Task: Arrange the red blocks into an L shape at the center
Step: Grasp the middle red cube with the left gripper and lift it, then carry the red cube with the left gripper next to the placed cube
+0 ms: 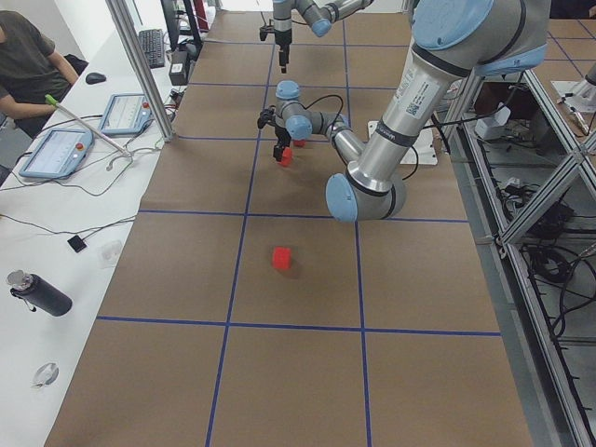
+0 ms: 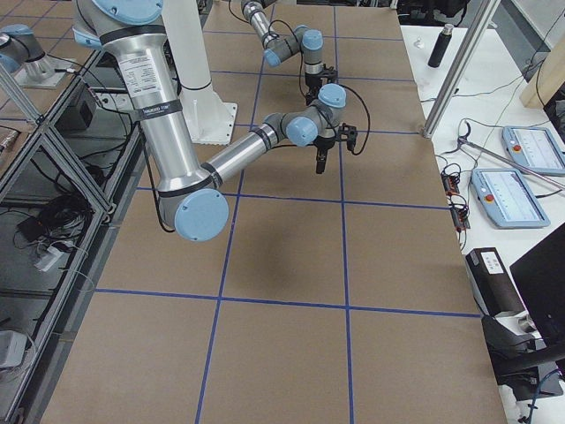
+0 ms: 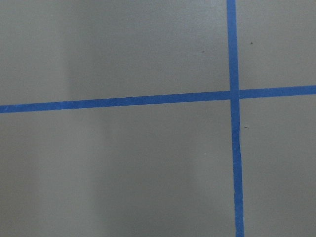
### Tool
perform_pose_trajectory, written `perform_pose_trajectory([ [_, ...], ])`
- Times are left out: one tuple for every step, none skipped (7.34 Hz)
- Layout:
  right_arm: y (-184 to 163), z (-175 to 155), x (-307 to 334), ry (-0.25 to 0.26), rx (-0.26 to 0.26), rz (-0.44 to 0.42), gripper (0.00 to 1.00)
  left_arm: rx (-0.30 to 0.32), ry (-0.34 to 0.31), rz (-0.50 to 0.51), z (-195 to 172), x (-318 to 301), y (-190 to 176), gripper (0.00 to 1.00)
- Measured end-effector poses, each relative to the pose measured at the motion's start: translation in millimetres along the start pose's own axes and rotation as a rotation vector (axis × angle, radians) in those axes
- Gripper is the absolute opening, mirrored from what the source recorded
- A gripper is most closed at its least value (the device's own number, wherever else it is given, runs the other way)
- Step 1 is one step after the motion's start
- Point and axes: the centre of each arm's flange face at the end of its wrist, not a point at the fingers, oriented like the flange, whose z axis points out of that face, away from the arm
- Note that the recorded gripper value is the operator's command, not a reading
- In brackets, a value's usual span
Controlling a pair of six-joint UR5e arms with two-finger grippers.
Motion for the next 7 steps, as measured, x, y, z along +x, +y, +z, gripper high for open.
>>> perform_pose_trajectory([
  [-0.1, 0.5, 0.4, 0.001, -0.001, 0.001, 1.00, 0.003, 0.002, 0.000, -1.9, -0.8, -1.2, 0.00],
  [-0.6, 1.3, 1.1, 0.003, 0.000, 0.002, 1.00, 0.009, 0.003, -0.003, -7.7, -6.3, -7.5, 0.00],
  [-1.2, 2.2, 1.8, 0.006, 0.001, 0.003, 1.00, 0.012, 0.008, -0.021, -19.2, -13.8, -20.7, 0.00],
  [-1.1, 2.8, 1.4, 0.007, 0.001, 0.003, 1.00, 0.003, 0.009, -0.049, -31.7, -12.9, -35.4, 0.00],
  [-1.1, 2.7, 0.5, 0.007, 0.002, 0.002, 1.00, -0.014, -0.004, -0.107, -39.8, -3.1, -49.8, 0.00],
  [-1.1, 2.5, -0.3, 0.006, 0.003, 0.002, 1.00, -0.032, -0.018, -0.187, -40.4, 14.8, -64.5, 0.00],
  [-1.1, 2.3, -1.0, 0.006, 0.003, 0.001, 1.00, -0.050, -0.031, -0.248, -33.9, 38.8, -77.1, 0.00],
])
